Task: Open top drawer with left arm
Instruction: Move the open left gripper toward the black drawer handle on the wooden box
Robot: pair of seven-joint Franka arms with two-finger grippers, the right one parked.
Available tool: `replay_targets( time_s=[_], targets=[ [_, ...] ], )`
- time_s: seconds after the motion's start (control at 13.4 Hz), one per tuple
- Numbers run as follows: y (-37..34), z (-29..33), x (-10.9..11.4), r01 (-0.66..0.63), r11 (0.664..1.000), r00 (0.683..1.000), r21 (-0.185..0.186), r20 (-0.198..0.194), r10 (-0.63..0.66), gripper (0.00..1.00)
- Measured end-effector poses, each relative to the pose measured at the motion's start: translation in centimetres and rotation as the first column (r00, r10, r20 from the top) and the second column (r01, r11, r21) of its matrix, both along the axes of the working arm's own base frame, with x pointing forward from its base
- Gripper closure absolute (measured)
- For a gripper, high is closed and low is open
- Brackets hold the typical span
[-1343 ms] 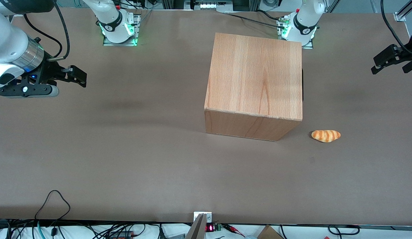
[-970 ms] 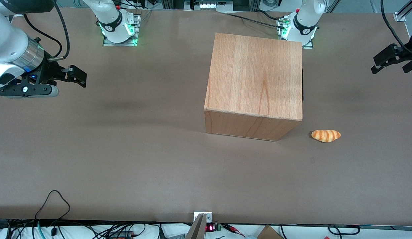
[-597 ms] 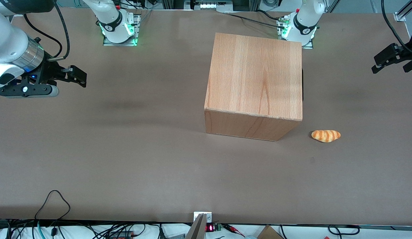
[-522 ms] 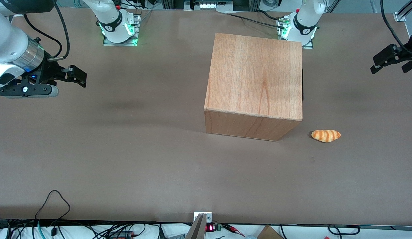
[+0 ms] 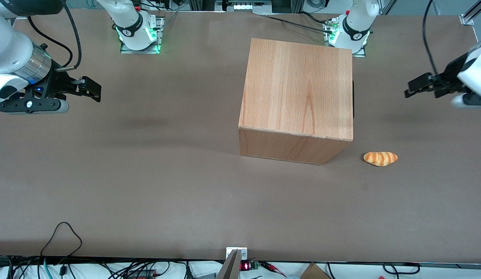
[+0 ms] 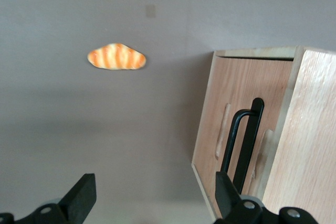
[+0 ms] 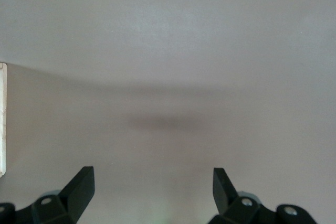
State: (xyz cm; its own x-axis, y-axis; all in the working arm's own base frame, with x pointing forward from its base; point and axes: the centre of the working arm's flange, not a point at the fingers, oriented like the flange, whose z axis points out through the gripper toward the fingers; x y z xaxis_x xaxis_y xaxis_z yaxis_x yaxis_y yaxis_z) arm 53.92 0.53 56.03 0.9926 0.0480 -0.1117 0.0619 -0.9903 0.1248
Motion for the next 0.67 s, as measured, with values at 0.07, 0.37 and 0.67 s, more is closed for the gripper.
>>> replay_targets(
  time_s=[0.07, 0.37, 0.67],
  targets=[
    [-0.7, -1.2, 0.0, 0.007, 1.0, 1.0, -0.014, -0.009, -0.007, 0.0],
    [-2.4, -5.0, -0.3, 0.024, 0.998, 0.999, -0.064, -0.031, -0.026, 0.0],
    [-3.6, -8.5, -0.8, 0.036, 0.993, 0.998, -0.109, -0.038, -0.04, 0.0]
  ],
)
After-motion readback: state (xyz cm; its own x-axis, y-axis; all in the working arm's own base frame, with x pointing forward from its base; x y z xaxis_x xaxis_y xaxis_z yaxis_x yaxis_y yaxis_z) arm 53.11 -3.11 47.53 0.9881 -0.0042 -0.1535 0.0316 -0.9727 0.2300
